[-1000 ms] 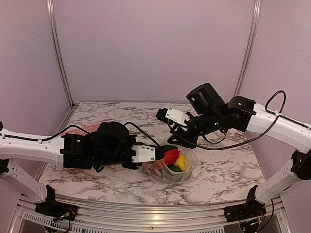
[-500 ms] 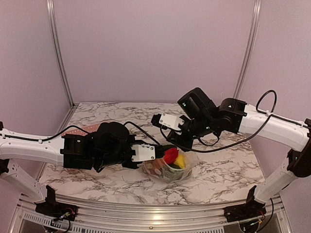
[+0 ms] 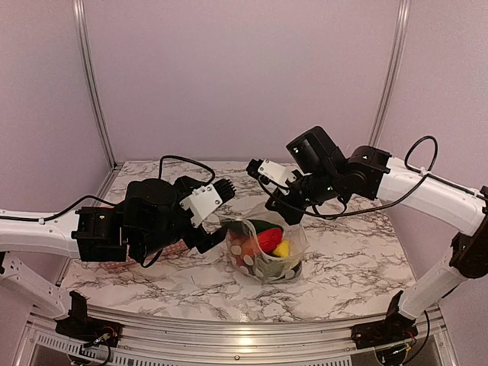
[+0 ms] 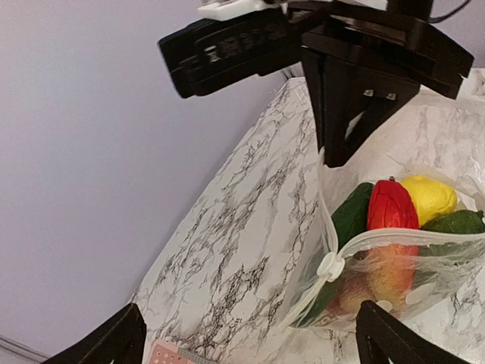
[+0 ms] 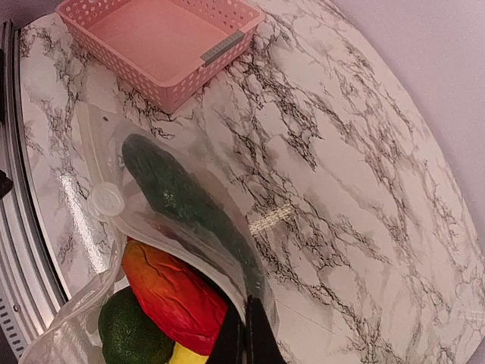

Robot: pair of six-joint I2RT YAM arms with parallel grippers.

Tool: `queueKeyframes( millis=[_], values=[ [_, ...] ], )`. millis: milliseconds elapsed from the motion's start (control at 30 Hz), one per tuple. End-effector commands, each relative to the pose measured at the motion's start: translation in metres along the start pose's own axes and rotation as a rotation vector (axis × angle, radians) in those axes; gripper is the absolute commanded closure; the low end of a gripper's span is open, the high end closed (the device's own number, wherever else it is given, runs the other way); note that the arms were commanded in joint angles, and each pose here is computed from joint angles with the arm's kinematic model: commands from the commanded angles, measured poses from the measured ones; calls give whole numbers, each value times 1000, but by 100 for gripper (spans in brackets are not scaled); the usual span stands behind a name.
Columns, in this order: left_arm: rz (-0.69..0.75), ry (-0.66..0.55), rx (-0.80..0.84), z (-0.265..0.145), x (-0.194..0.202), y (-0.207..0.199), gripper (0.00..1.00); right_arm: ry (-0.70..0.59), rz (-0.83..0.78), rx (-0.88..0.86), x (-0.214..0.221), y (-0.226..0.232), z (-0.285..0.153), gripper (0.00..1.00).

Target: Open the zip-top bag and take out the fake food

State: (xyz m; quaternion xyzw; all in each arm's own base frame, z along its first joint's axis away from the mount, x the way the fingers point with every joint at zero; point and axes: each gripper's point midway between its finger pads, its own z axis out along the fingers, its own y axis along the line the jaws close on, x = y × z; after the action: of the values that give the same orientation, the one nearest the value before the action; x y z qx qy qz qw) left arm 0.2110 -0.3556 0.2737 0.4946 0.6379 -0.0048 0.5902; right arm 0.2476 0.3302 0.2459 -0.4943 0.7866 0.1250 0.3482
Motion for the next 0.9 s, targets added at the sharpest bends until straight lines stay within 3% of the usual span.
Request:
queueKeyframes(
  millis=[0,333,533,700,867],
  values=[
    [-397,0,-191,-20,-1,52,1,-132,69,-16,-30,-3,-26,100],
    [-964,92,-132,-42,51,50,1,-149,213,55,-35,-24,-27,100],
    [-1131,146,-12,-22,48,16,1,-142,281,91,-36,-36,-20,100],
    [-982,115,121,-3,19,-9,1,-117,263,73,-34,-34,-11,100],
    [-576,27,138,-6,0,2,1,-108,237,-17,-32,-21,-8,100]
  ],
)
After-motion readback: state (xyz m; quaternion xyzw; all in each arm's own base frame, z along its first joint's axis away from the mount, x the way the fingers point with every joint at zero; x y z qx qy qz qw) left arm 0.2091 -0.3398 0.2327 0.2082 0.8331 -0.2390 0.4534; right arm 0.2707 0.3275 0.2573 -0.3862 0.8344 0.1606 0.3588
